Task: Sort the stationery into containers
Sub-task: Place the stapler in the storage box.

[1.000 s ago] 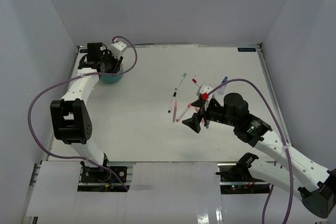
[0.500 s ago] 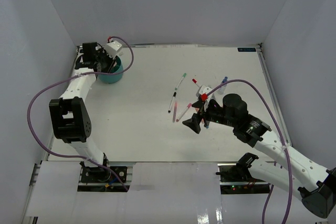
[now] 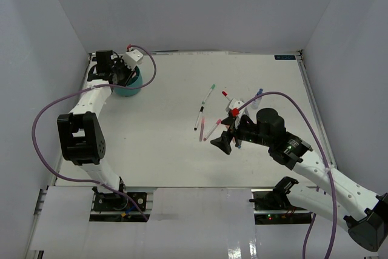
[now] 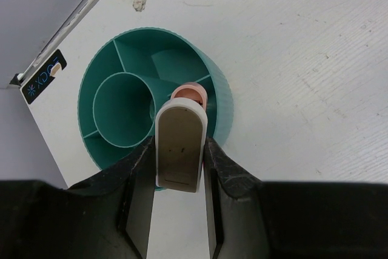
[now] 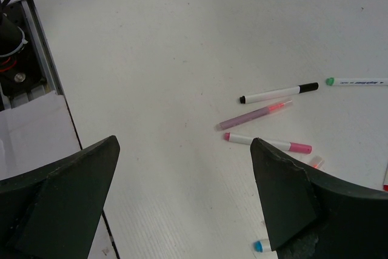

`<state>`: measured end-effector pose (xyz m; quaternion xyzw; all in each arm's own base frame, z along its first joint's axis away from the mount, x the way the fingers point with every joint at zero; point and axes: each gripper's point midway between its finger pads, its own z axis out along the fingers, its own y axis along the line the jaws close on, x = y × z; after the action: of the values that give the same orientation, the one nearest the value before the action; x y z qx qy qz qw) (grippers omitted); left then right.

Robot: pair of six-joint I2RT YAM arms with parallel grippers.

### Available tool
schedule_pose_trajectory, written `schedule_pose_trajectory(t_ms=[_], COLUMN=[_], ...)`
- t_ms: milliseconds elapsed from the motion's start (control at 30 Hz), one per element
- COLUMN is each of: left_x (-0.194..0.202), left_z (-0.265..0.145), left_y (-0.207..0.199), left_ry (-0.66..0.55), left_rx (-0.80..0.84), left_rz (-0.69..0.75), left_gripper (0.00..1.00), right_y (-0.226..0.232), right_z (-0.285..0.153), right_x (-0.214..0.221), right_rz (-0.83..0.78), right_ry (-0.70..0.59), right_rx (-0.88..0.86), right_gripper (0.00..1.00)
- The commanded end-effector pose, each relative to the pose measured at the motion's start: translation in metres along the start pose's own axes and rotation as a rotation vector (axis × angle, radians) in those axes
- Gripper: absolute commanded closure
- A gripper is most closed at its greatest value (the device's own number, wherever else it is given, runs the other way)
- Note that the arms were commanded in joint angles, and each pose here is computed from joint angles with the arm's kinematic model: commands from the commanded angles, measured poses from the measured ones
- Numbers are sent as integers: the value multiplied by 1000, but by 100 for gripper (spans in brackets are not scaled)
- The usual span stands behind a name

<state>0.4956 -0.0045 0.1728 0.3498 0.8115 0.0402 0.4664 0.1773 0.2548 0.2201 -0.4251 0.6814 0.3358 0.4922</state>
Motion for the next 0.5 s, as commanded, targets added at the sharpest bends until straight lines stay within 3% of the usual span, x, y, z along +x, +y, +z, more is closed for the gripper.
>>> schedule_pose_trajectory(t_ms=[0,467], left_x=[-6,4], left_z=[-1,1], left_y=[1,-1], left_ry=[-34,-42], left_rx=[8,-15], left_rz=[32,32], left_gripper=[83,81], right_y=[0,2], right_z=[2,1], right_x=[-4,-2], right_rz=[-6,-9], right_ry=[-20,-22], right_rx=[-6,-18], right_gripper=[5,5])
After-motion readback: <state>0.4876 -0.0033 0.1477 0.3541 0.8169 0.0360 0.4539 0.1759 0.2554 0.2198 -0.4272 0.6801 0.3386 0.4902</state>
